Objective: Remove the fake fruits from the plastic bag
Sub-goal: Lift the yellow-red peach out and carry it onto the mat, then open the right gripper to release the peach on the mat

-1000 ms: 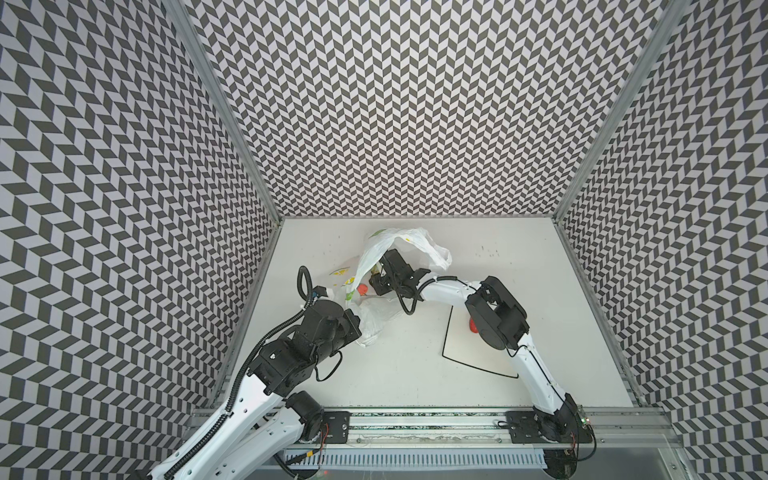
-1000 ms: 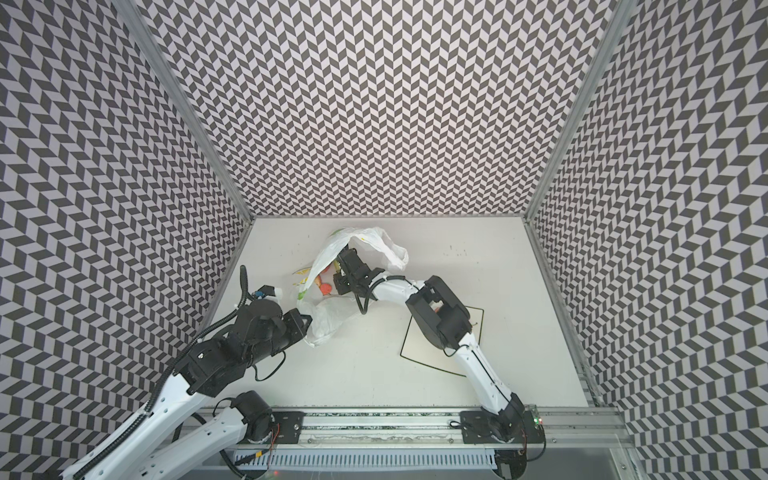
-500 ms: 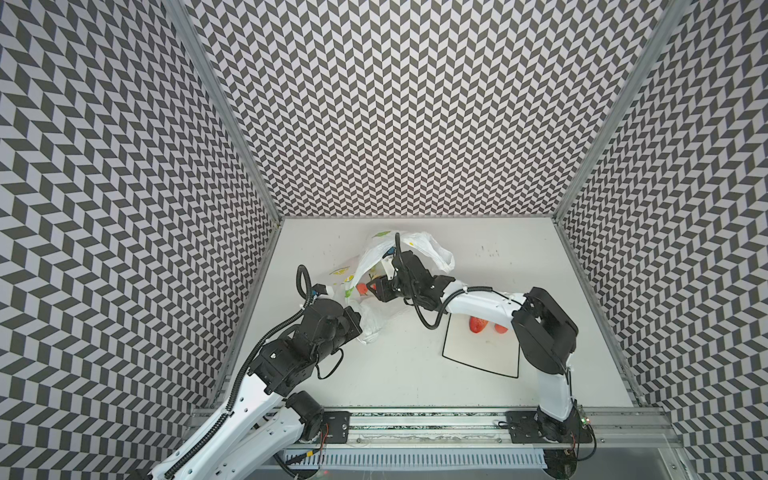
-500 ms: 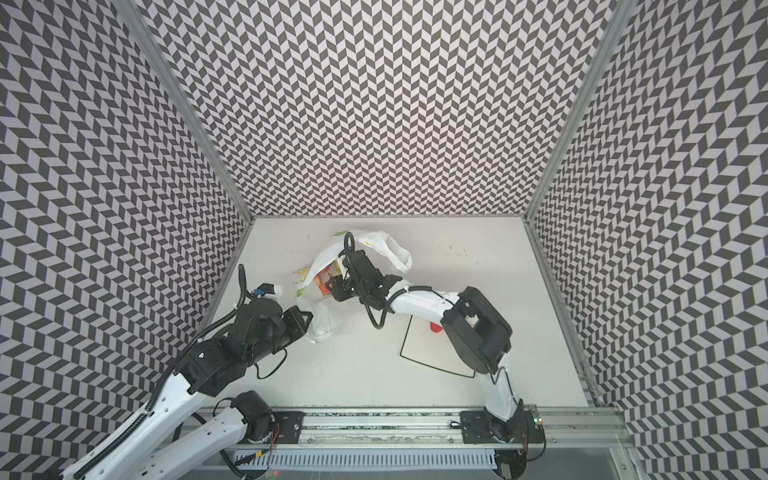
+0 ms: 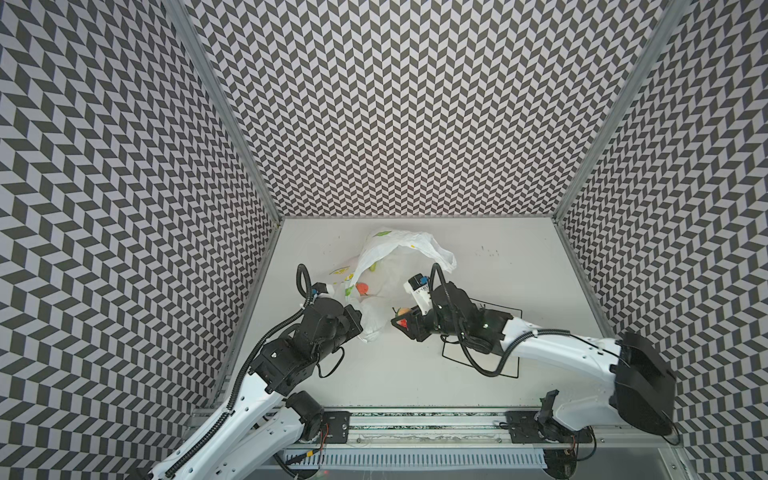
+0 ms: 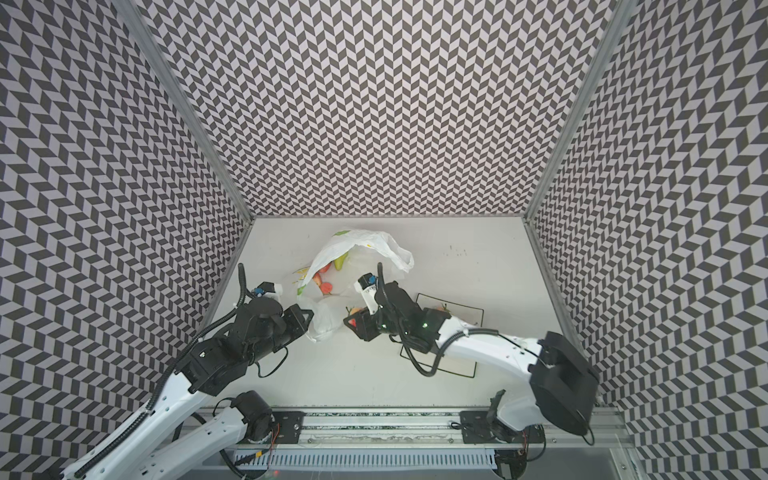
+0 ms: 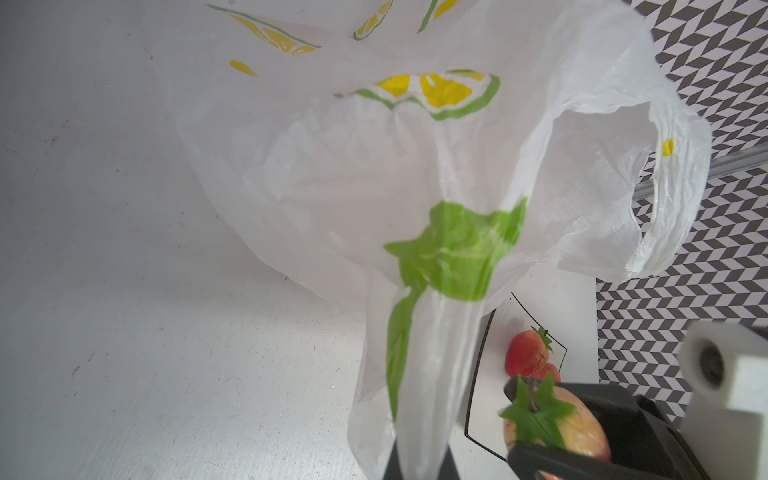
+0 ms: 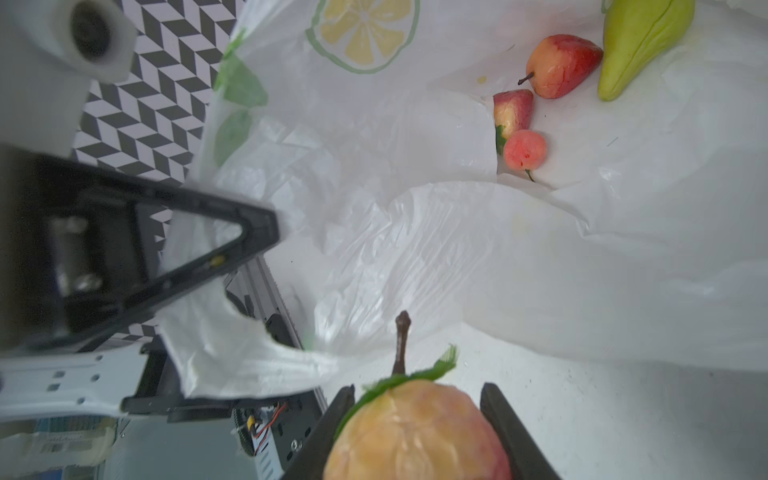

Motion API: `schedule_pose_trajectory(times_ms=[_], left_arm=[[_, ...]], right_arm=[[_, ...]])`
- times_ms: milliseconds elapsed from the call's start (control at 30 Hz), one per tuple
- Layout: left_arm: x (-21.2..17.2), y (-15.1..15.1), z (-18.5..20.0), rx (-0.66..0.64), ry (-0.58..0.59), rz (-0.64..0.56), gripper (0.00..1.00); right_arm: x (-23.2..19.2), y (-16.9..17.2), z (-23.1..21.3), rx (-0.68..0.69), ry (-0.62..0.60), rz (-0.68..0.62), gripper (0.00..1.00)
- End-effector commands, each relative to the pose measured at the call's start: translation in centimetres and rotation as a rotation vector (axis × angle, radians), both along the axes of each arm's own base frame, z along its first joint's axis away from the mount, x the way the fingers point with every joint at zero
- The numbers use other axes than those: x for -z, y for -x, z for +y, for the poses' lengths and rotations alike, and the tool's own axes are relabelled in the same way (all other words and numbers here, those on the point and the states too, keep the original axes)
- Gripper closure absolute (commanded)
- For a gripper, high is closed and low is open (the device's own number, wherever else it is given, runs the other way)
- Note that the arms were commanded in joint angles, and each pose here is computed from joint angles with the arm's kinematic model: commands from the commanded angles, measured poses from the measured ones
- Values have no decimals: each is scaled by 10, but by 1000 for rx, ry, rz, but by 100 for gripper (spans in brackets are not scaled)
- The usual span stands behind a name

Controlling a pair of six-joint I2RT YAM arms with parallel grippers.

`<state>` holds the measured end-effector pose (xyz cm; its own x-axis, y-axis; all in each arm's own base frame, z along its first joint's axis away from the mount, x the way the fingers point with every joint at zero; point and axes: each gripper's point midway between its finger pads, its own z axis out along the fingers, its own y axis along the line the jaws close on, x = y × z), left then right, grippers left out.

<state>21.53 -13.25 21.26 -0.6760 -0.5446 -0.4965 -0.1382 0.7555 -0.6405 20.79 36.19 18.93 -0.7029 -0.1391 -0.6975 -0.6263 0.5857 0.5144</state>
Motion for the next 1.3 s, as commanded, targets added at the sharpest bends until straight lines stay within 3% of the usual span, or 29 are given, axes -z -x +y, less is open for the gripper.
schedule_pose_trajectory(times_ms=[0,267,533,933,1267], left_arm=[[-10,-4,0,-14,13,-32,100],[-1,0,1,-3,-2,-12,100],[2,2,2,-3,1,-3,100],[1,3,2,-1,0,1,100],[4,7,5,-15,19,5,100]], right_arm=[[2,7,-39,109,36,-3,65],[59,11,-139,465,134,52,64],[95,-4,-167,640,71,104,62],[129,-20,-177,684,110,114,52],[133,-17,-180,667,185,124,32]])
